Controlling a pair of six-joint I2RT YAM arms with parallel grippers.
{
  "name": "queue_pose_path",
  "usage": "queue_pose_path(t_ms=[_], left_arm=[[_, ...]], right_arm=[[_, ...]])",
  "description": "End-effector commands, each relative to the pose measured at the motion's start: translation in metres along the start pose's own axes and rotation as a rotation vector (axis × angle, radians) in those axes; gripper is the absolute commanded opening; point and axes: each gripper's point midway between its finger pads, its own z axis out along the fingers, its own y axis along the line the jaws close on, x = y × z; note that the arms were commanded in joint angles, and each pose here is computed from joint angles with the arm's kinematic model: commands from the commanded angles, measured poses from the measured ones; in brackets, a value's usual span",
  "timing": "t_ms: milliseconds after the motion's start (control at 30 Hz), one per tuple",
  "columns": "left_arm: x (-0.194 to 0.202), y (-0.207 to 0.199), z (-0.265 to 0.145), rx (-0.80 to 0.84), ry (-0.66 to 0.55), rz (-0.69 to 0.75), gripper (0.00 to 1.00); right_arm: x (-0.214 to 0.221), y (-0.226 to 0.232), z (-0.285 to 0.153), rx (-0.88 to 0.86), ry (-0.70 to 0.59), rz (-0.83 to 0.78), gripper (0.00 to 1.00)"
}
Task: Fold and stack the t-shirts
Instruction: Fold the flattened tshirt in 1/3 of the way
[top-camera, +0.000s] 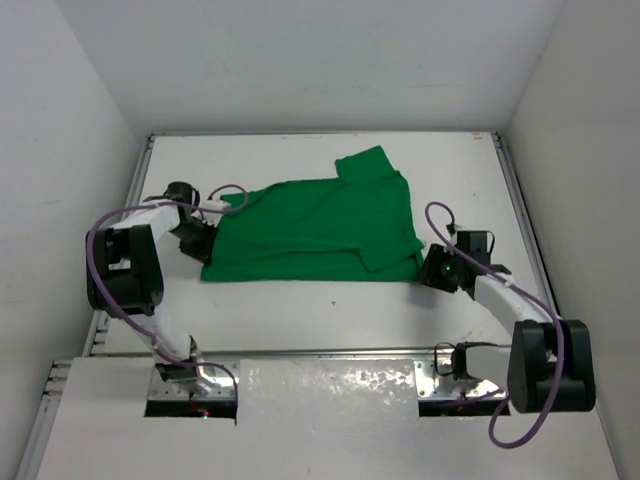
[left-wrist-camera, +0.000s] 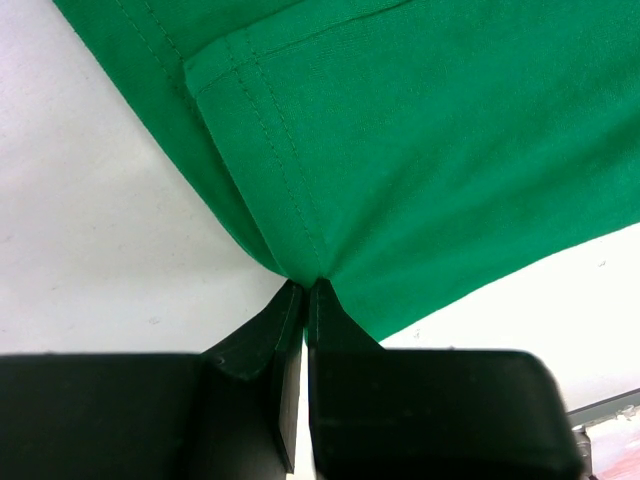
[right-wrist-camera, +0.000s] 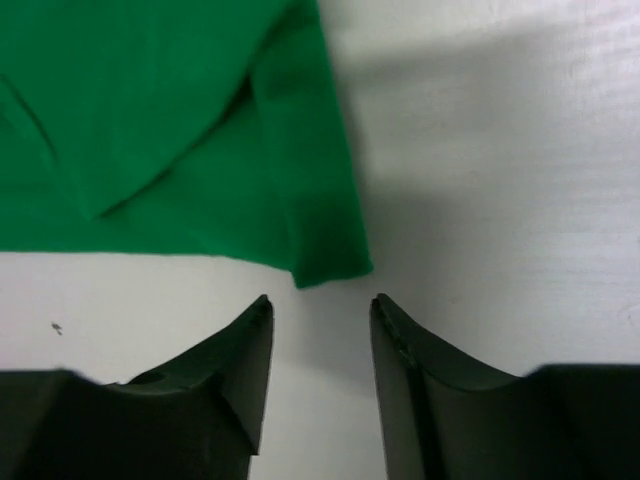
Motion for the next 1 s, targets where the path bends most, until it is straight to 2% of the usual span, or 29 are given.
queue_pose_path(t_ms=[0,100,300,400,533,800,900,967], left_arm=[[-0.008,0.006,-0.007,-0.014,-0.028,0.011,0.00],[-0.011,0.008,-0.007,-0.015,-0.029,0.006,0.00],[-0.015,0.012,-0.008,-0.026,-0.027,0.008,0.00],[-0.014,0.013,-0.006,-0.028,-0.020,0.008,0.00],[-0.015,0.016,-0.007,-0.043,-0.017,0.007,0.00],[-0.014,0.041,-0.034,-0.121,-0.008,-0.002,0.00],[-0.012,0.040,-0.044,-0.134,-0.007,0.010,0.00],[-0.006,0.031,-0.046,-0.103,-0.003,0.010,0.00]], right_arm=[[-0.039,0.016,-0.004,-0.050,-0.145,-0.097,0.45],[-0.022,-0.005,0.005,0.028,-0.081,-0.126,0.49],[-0.044,-0.011,0.020,0.063,-0.132,-0.170,0.44],[-0.056,-0.006,0.029,0.040,-0.135,-0.184,0.32],[-0.051,-0.008,0.028,0.044,-0.121,-0.180,0.00],[-0.042,-0.052,-0.019,0.313,-0.078,-0.233,0.00],[-0.040,-0.053,-0.030,0.324,-0.094,-0.238,0.00],[-0.024,-0.052,-0.027,0.301,-0.037,-0.227,0.00]])
